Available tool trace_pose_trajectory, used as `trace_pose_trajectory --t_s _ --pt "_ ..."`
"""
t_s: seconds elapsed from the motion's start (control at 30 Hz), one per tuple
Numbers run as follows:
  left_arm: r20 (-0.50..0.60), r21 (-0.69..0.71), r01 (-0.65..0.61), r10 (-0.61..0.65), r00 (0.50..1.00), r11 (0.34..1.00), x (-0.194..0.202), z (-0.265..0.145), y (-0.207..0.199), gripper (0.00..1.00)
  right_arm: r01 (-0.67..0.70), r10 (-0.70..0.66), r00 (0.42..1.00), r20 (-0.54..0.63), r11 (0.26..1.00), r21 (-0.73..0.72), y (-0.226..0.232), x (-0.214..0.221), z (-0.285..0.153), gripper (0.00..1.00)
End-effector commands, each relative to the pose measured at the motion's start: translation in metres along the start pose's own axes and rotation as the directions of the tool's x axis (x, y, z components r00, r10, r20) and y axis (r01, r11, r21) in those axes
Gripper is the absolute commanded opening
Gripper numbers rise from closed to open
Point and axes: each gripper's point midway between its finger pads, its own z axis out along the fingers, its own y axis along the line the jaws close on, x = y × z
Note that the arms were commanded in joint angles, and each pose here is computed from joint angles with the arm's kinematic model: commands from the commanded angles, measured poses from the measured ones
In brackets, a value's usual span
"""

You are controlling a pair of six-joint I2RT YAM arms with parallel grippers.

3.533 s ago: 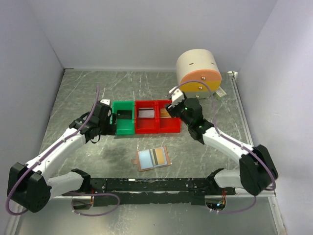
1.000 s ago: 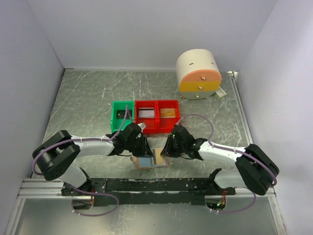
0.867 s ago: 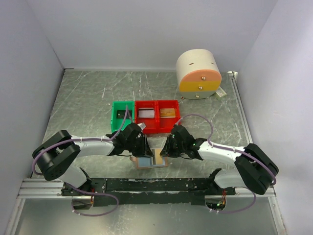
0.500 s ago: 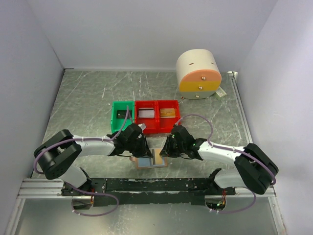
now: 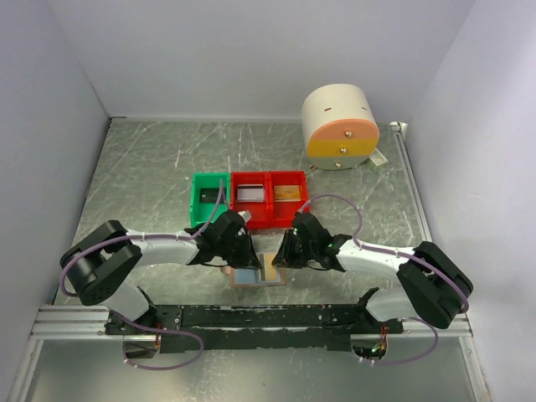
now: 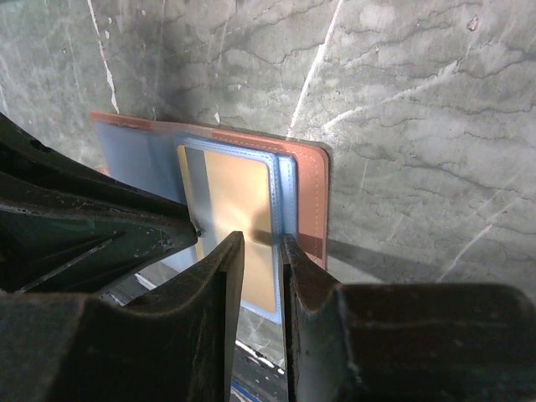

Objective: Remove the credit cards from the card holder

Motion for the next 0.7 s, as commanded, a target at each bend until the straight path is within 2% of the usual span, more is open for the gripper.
trace_pose_trajectory --t_s 0.0,0.13,0.17,0.57,0.67 --pt "0.018 0.012 -0.024 0.024 1.000 1.000 -0.005 0.002 -0.007 0.23 0.012 -0.008 0.999 -0.039 0.996 0.092 -0.026 0.013 0.004 0.24" --pt "0.035 -0.008 -0.018 0.018 0.999 1.000 -0.006 -0.001 -0.001 0.07 0.011 -0.007 0.999 -0.041 0.995 0.101 -0.029 0.014 0.002 0.24" --pt "0.040 -0.014 -0.017 0.018 0.999 1.000 -0.006 -0.002 0.000 0.07 0.011 -0.007 0.999 -0.042 0.995 0.102 -0.029 0.015 0.002 0.24" --pt "0.078 -0.016 0.000 0.001 0.997 1.000 -0.006 -0.012 0.005 0.07 0.018 -0.015 0.999 -0.038 0.996 0.083 -0.022 0.011 -0.002 0.25" --pt "0.069 -0.025 -0.004 0.006 0.998 1.000 -0.005 -0.011 0.005 0.15 0.019 -0.016 0.999 -0.038 0.997 0.074 -0.018 0.010 -0.002 0.25"
